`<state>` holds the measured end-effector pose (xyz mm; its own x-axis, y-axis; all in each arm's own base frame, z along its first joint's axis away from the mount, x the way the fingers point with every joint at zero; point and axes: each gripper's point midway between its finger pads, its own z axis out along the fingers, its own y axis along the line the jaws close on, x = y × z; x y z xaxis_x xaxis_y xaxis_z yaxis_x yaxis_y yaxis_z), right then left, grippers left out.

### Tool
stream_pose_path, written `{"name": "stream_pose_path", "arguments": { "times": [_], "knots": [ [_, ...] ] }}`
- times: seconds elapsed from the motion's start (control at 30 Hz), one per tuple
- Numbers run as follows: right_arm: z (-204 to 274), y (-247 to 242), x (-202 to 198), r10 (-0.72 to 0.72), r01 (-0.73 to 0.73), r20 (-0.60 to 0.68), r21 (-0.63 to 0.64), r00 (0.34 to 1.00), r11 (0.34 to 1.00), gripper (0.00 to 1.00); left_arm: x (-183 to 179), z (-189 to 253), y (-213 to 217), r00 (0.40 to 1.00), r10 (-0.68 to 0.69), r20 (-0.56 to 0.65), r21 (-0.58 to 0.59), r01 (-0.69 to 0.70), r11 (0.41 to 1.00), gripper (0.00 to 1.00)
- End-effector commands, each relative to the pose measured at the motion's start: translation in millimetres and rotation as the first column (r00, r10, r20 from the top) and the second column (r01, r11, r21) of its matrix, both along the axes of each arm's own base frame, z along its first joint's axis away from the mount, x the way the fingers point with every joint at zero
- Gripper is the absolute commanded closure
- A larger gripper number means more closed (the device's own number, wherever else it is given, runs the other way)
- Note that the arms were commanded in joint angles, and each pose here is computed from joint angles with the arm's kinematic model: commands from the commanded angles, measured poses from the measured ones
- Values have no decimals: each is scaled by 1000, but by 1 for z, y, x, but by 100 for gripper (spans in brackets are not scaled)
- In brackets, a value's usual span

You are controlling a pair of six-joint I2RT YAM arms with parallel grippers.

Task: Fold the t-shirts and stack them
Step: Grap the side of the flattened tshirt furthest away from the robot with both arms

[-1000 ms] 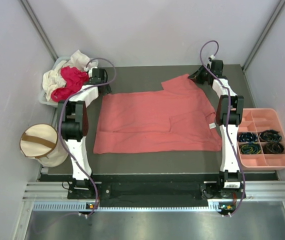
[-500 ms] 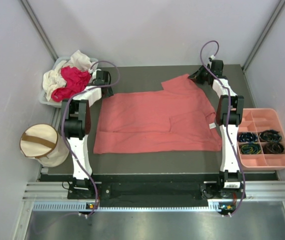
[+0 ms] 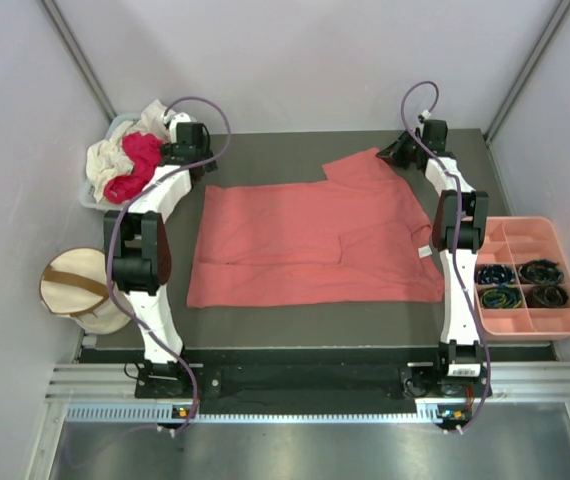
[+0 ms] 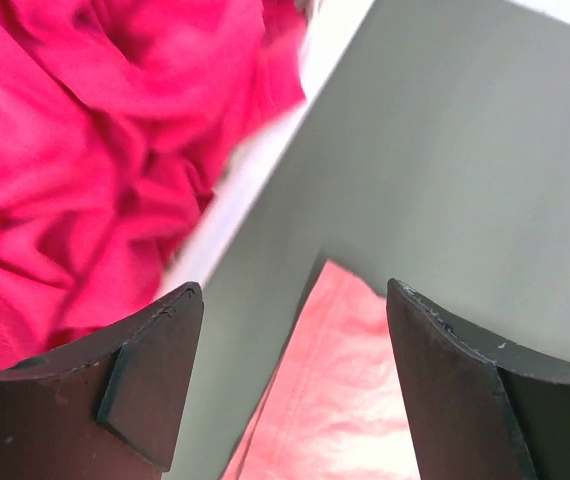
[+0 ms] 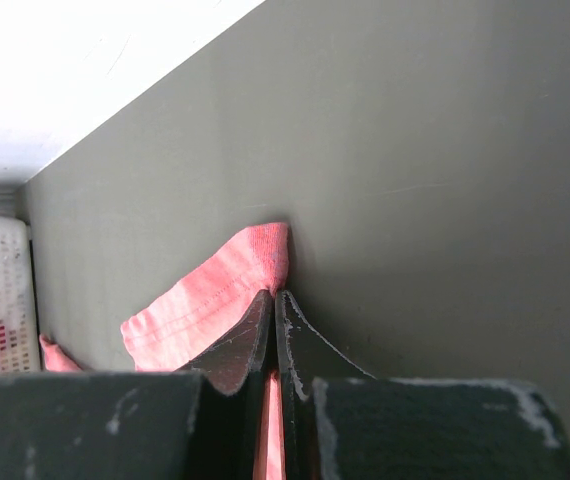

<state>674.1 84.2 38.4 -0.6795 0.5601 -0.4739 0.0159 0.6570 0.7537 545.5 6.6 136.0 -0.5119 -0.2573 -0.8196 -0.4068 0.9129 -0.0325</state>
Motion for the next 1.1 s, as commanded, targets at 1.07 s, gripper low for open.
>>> {"name": "stream_pose_path", "arguments": {
  "times": [1.07],
  "knots": [
    [1,-14,0,-21,21,-4,2,1000,1000,100,17,-70,-32,988,-116,-97,91,125,988,22]
  ]
}}
